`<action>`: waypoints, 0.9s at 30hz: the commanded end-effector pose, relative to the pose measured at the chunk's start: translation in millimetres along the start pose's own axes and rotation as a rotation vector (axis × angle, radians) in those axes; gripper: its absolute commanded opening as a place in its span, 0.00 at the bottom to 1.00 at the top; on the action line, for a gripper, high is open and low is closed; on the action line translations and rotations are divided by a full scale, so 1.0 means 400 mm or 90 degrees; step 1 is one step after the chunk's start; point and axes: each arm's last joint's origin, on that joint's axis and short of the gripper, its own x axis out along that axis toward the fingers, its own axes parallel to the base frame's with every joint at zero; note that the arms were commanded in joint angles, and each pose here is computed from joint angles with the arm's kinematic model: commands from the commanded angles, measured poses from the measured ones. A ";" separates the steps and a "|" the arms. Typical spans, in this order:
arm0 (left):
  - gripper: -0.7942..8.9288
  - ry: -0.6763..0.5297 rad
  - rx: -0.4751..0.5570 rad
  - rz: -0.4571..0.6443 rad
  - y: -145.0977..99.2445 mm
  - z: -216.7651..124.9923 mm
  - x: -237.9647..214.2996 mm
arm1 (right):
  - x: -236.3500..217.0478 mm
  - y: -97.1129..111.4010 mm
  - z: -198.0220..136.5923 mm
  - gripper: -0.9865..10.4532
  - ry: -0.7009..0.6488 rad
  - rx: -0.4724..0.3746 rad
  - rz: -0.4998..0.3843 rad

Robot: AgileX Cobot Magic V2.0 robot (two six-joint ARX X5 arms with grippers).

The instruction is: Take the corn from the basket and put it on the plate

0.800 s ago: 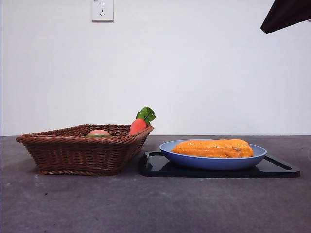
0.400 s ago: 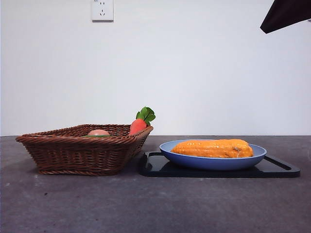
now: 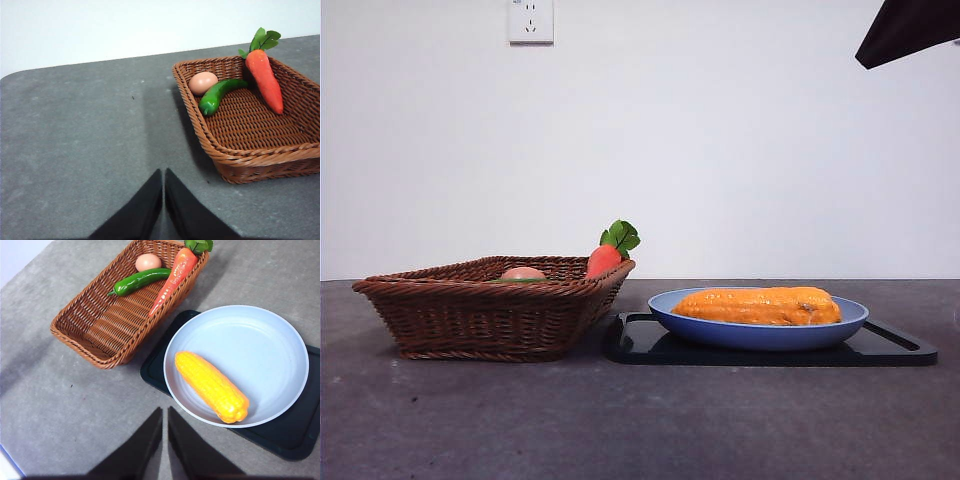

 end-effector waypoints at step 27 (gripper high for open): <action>0.09 0.012 -0.006 0.000 -0.001 -0.021 0.006 | -0.150 -0.046 -0.094 0.09 -0.308 -0.109 -0.270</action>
